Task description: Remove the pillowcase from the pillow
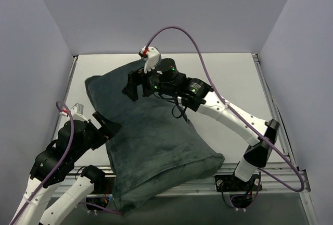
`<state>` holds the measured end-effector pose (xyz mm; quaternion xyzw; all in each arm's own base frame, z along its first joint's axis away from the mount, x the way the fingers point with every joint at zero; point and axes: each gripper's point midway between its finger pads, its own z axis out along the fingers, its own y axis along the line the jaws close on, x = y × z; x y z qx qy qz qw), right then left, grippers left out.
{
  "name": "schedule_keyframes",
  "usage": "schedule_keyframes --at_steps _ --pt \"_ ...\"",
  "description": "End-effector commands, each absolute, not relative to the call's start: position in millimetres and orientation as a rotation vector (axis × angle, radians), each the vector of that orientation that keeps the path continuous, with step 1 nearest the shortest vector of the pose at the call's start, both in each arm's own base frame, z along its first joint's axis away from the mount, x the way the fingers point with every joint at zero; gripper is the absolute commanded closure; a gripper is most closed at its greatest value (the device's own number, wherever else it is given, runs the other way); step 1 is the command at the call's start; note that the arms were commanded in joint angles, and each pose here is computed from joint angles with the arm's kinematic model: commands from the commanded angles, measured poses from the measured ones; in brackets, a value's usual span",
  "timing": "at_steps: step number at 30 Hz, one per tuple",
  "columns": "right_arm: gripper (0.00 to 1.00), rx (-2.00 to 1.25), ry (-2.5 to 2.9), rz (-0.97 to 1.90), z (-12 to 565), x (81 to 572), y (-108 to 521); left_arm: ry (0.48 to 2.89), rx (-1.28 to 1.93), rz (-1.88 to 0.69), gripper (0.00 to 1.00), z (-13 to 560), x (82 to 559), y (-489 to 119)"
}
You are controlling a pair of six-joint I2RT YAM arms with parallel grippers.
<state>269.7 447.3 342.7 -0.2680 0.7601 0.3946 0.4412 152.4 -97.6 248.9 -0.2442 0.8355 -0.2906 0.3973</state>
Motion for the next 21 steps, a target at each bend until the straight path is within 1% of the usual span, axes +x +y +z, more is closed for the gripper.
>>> schedule_keyframes --at_steps 1,2,4,7,9,11,12,14,15,17,18,21 --pt "0.14 -0.525 1.887 0.783 349 283 391 2.164 -0.574 -0.654 0.06 242 160 -97" --pt "0.13 -0.472 1.876 0.749 357 283 370 2.170 -0.570 -0.653 0.06 240 164 -99" --pt "0.11 -0.400 1.932 0.691 338 288 338 2.197 -0.543 -0.661 0.06 234 175 -111" --pt "0.11 -0.372 2.021 0.653 300 268 297 2.233 -0.517 -0.684 0.06 226 189 -126" --pt "0.11 -0.374 2.090 0.639 271 246 272 2.245 -0.515 -0.687 0.06 218 197 -132" --pt "0.11 -0.374 2.113 0.690 264 222 262 2.279 -0.523 -0.670 0.06 202 203 -137" --pt "0.11 -0.405 2.173 0.713 241 206 259 2.283 -0.533 -0.668 0.06 197 205 -138" --pt "0.12 -0.411 2.182 0.780 235 187 256 2.285 -0.549 -0.679 0.06 188 213 -144" --pt "0.12 -0.420 2.219 0.827 219 175 257 2.290 -0.564 -0.683 0.06 180 216 -146" --pt "0.13 -0.415 2.207 0.894 213 168 262 2.318 -0.581 -0.674 0.06 167 219 -149" --pt "0.14 -0.412 2.241 0.907 199 164 262 2.324 -0.598 -0.672 0.06 160 221 -150" --pt "0.14 -0.435 2.269 0.910 180 170 275 2.340 -0.642 -0.649 0.06 143 224 -149"
